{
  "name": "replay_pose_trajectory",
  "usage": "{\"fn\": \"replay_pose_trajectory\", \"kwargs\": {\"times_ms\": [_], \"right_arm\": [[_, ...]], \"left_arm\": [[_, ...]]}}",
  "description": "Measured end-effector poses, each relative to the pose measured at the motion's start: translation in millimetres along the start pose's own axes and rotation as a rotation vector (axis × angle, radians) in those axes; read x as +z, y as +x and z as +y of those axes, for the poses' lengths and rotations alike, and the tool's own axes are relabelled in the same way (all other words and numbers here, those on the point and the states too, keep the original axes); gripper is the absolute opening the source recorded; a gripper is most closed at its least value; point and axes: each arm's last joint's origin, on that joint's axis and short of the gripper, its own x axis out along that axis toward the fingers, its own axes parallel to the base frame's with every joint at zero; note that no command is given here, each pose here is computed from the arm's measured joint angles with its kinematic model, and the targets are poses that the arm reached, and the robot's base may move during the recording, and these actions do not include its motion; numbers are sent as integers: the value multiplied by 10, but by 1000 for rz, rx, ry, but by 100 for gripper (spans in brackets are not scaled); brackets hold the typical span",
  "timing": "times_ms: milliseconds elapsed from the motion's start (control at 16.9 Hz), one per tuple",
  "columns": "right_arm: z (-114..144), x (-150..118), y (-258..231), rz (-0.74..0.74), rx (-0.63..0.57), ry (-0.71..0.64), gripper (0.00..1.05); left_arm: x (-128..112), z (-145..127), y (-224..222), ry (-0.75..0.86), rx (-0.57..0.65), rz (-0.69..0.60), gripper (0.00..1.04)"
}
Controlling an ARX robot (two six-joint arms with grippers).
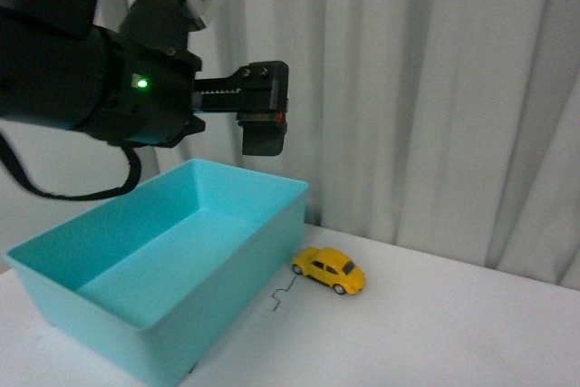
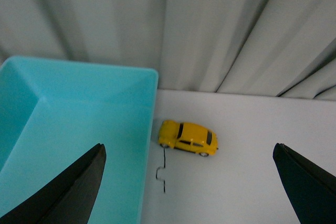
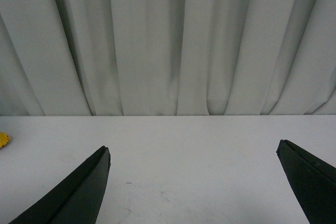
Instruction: Wind up and store yellow beetle toy
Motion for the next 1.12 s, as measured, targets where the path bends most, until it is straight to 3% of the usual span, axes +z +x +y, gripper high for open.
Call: {"fn": "replay_pose_trajectory", "kwargs": {"times_ms": [236, 472, 709, 945, 1122], "right_arm": [[0, 0, 0, 0, 0, 0, 98], [0, 0, 0, 0, 0, 0, 98], [0, 0, 0, 0, 0, 0, 98], [0, 0, 0, 0, 0, 0, 98], [0, 0, 0, 0, 0, 0, 98]], "left_arm": [[81, -120, 897, 480, -98, 192, 98], [253, -340, 1275, 938, -280, 268, 98], [375, -583, 1500, 1257, -406, 300, 98], [213, -672, 1681, 1554, -553, 443, 98], [171, -690, 1789, 1690, -569, 477, 98]]}}
